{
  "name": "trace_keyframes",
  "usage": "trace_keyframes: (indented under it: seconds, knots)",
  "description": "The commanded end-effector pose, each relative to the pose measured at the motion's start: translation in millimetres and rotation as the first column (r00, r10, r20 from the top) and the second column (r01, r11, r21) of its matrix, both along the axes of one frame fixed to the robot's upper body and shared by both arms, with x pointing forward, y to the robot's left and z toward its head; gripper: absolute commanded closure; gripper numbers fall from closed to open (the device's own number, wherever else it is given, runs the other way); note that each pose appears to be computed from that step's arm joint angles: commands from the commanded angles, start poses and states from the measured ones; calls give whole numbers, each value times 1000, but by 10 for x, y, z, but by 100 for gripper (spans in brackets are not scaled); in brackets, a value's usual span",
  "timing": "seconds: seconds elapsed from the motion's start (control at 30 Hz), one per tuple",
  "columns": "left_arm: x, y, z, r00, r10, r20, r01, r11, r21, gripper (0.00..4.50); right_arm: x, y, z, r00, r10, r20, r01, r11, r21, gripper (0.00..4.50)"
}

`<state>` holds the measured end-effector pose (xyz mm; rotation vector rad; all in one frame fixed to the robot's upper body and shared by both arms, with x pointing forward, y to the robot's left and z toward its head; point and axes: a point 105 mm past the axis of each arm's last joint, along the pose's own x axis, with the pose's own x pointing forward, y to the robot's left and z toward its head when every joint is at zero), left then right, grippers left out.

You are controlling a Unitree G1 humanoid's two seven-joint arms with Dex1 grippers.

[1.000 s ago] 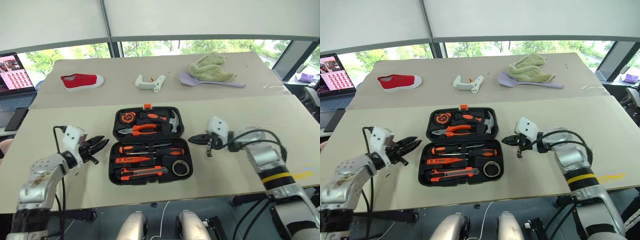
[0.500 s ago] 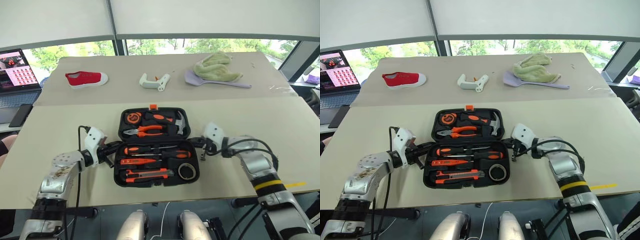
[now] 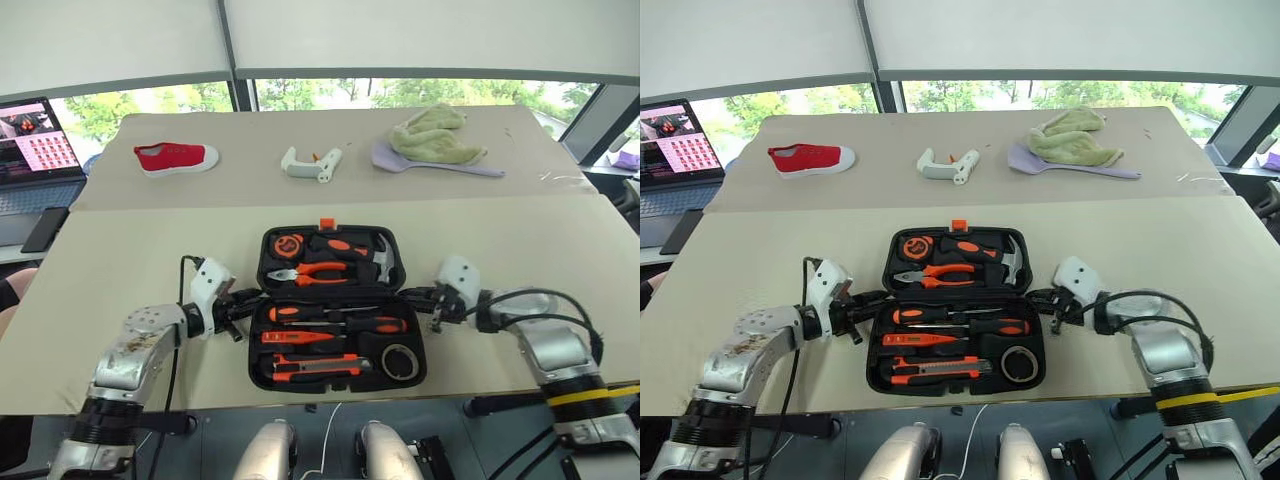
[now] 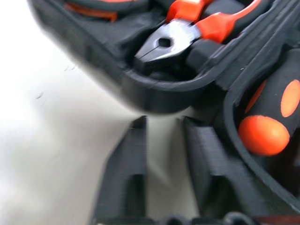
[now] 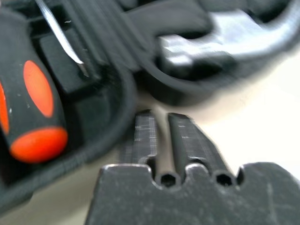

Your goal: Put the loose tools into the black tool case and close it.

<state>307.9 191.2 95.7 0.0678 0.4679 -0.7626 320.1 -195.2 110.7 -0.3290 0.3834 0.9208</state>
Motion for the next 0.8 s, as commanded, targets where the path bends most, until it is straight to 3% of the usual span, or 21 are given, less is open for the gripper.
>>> trace_keyframes:
  seconds: [0.03,0.07,0.13,0.2,0.23,0.37,0.8]
  knots:
    - [-17,49,337,996,-32,-86,26,997,-69,150,31,-33,370,998,-27,-48,30,997,70,195]
    - [-4,60,385,994,-34,-104,27,997,-68,122,46,-42,416,997,-41,-69,46,996,73,167]
    - [170,86,506,995,25,-97,-31,998,-59,46,98,-109,391,980,-116,-162,108,992,-59,91]
    - [333,56,622,991,81,-109,-90,992,-83,43,210,-116,402,964,-180,-195,156,979,-131,28]
    - [389,30,640,982,109,-157,-127,986,-109,43,291,-63,456,962,-189,-194,172,980,-101,3]
    - [516,-49,562,963,163,-215,-179,982,-56,43,508,116,535,933,-235,-273,236,971,-28,3]
    - [524,-104,431,941,178,-288,-205,977,-66,43,706,302,369,892,-290,-347,273,957,-99,3]
